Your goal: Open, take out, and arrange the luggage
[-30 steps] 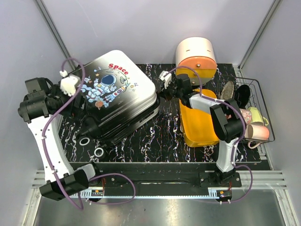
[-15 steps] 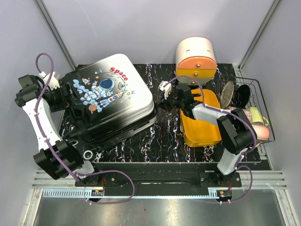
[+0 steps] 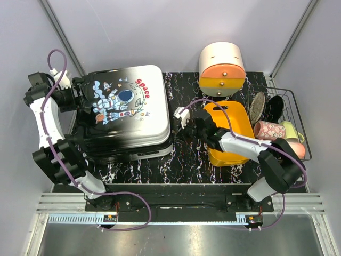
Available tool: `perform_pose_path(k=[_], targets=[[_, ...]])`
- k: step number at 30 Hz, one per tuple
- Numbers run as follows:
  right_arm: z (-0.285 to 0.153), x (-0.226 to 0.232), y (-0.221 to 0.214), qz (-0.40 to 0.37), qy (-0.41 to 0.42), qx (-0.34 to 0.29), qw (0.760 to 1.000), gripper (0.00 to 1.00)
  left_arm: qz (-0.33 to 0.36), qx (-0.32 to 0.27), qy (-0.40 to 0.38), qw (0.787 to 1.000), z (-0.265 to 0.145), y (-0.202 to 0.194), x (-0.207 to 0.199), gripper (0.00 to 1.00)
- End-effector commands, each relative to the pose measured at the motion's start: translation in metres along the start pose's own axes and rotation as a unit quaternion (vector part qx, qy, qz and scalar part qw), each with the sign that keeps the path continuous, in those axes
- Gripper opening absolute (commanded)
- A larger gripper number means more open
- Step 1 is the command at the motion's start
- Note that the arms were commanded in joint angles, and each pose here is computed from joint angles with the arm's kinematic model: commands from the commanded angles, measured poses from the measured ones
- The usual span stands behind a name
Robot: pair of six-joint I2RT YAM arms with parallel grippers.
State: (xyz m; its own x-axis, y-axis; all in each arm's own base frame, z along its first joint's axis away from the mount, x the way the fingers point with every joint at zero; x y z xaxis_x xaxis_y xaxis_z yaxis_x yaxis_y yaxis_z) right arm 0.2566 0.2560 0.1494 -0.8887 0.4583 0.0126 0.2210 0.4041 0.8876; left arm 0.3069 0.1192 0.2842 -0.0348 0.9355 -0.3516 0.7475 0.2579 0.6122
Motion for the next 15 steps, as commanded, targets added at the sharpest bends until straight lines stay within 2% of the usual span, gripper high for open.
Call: perform_pose_path(k=[1, 9, 15], targets=[[0.0, -0.03, 0.044, -0.029, -0.037, -0.064, 0.997, 0.0, 0.001, 0.075, -0.124, 0.989, 0.047, -0.014, -0.036, 0.71], [0.016, -0.118, 0.074, -0.048, -0.182, -0.099, 0.977, 0.0, 0.013, 0.079, -0.108, 0.991, 0.056, -0.011, -0.028, 0.69], [0.037, -0.145, 0.083, -0.058, -0.212, -0.131, 0.967, 0.0, 0.012, 0.082, -0.108, 0.991, 0.063, -0.007, -0.025, 0.68]])
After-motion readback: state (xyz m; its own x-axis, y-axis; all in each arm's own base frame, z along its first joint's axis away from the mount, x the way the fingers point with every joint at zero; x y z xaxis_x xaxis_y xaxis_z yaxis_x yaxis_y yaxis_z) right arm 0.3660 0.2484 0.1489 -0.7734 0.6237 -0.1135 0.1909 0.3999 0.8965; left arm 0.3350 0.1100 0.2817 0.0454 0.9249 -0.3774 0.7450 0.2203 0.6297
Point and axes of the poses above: each gripper's point midway between its finger pads, its own z axis out along the fingers, its own x axis along the line the jaws close on, y = z × x, the point moved 8 cm from there along -z, back along the fingers, and after that the axes turned 5 degrees about -z, right-handed, at the moved point
